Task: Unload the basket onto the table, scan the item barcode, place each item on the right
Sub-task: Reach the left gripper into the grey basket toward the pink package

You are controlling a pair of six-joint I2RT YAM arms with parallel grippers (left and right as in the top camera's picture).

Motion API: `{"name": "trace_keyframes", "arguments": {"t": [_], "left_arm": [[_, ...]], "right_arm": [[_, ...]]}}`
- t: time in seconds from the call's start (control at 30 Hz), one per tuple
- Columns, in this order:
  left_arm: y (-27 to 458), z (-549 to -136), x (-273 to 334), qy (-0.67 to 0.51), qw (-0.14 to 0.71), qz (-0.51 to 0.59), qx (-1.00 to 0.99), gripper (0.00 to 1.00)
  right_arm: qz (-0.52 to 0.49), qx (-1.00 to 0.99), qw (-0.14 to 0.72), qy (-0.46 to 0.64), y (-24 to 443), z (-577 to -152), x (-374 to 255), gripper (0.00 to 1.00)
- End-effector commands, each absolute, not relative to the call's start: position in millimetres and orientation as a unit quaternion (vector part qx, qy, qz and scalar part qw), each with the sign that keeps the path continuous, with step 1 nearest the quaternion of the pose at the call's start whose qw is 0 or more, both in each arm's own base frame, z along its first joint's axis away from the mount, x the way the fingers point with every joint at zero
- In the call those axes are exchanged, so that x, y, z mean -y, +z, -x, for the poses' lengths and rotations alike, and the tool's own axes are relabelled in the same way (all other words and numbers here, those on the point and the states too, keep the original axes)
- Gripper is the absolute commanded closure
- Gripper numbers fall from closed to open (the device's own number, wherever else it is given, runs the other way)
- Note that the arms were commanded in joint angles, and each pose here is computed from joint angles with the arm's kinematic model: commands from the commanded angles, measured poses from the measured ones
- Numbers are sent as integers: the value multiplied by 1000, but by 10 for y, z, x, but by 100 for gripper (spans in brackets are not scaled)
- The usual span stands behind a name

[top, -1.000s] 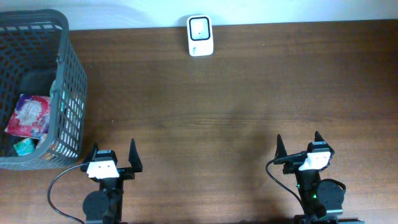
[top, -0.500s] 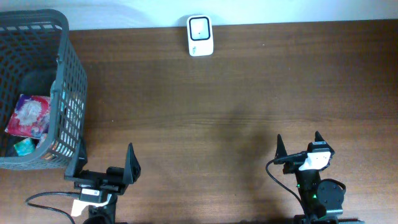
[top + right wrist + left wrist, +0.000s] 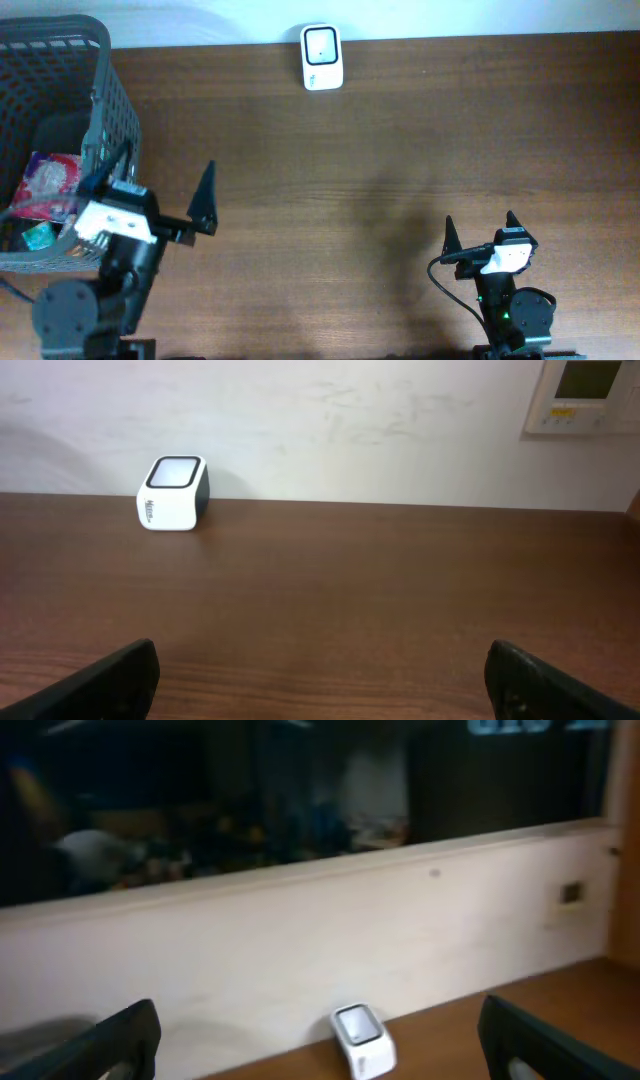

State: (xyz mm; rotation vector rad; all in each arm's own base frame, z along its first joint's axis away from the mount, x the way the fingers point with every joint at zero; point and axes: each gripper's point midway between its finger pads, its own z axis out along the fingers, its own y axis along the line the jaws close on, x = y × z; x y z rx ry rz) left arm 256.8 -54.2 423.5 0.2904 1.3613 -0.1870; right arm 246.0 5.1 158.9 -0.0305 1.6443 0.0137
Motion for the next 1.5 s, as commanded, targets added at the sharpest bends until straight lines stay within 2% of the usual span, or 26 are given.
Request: {"name": "trace_keyframes", "arguments": {"t": [0.0,0.2,0.4,0.47,0.6,0.87,1.03,1.13,1.33,1.47], "left_arm": [[4504,-2447,706,-98,782,-188,-586,1],[4889,-2488,385,-45,802,-106,-586,1],[4626,-3088,531,-102,633,-120,-758,1],[4539,-3295,511,-100,614,-113,-774,1],[4594,-3568,431,-80,628,-99,-768,1],[5034,-3906,-445,73,654,35,-753,1],[4511,-4087,-1237,115,586,119,-793,1],[4526,-4050,-1520,135,588,144,-784,1],[4321,-4005,-1634,152,552,163,-803,1],[4070,-3993,-2020,231,502,219,-804,1]], "right_arm": [[7,-734,679,2,1559,-2460,-21,1],[7,-734,679,2,1559,-2460,-21,1],[7,-734,679,2,1559,-2460,-21,1],[7,-734,679,2,1559,-2460,-21,1],[7,-734,679,2,1559,-2460,-21,1],[7,-734,679,2,1559,-2460,-21,1],[7,-734,679,2,1559,-2460,-21,1],[7,-734,679,2,1559,-2460,-21,1],[7,-734,679,2,1559,-2460,-21,1],[7,-734,679,2,1559,-2460,-21,1]]}}
